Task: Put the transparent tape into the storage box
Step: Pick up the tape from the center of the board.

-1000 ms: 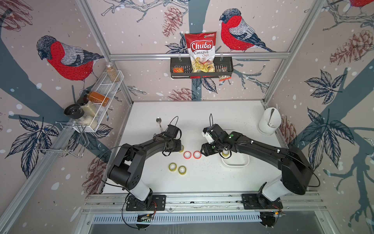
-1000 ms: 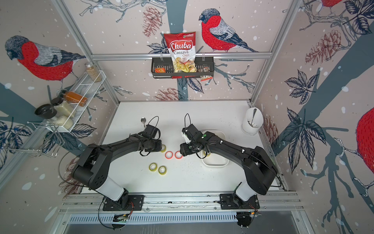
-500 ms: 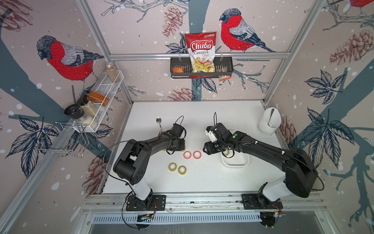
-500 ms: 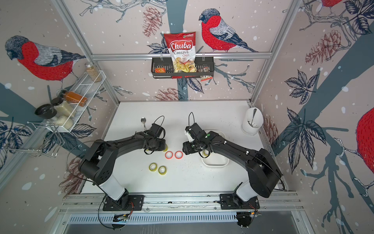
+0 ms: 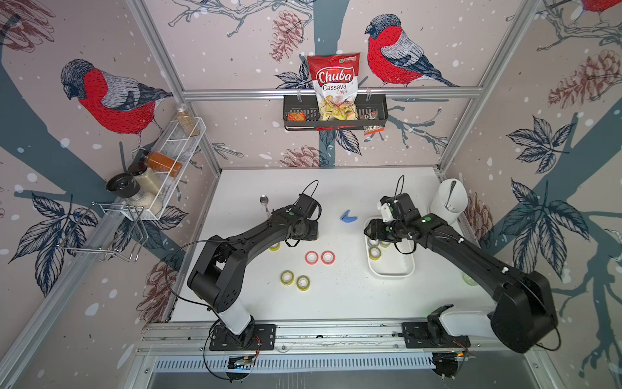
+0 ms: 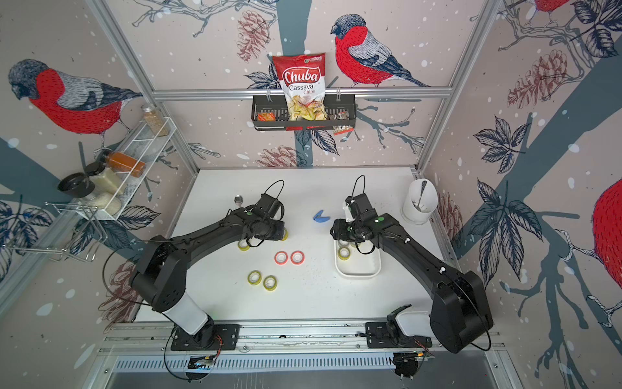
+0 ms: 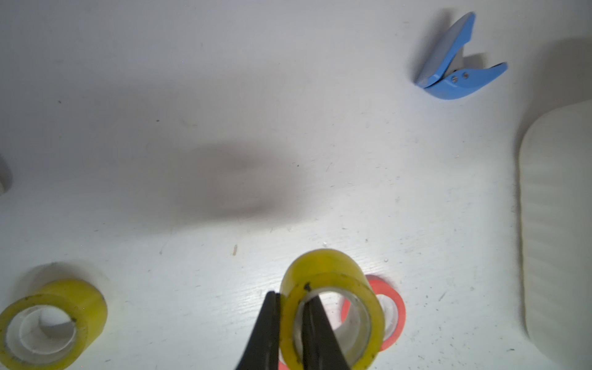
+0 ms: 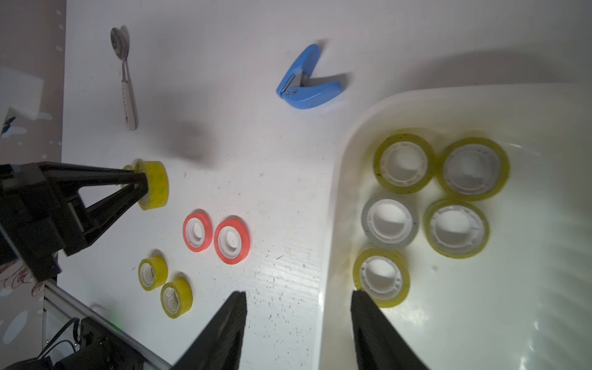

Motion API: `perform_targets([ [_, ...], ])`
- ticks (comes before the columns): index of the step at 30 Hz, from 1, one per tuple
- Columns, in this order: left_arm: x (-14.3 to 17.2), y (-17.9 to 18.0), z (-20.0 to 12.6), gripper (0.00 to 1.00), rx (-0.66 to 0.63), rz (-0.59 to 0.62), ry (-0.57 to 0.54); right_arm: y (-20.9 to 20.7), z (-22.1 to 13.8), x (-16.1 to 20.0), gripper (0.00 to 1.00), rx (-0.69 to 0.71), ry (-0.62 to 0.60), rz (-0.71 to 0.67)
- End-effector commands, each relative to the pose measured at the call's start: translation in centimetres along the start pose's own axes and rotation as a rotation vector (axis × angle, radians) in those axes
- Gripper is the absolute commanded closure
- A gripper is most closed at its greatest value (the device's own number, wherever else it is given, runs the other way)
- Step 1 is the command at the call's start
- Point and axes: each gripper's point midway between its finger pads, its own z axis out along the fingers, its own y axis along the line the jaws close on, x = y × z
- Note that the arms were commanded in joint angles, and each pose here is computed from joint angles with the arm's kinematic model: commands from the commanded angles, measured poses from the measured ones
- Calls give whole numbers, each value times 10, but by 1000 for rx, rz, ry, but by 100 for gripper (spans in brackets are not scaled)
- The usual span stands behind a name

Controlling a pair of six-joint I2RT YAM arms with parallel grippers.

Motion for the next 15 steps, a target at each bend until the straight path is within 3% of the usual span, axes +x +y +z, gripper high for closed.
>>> perform_targets([
  [1, -4, -12, -9, 87, -1, 35, 2, -26, -10, 0, 42, 38, -7, 86],
  [15, -31, -123, -12, 87, 139, 277, -39, -107, -44, -3, 41, 139, -97, 296],
])
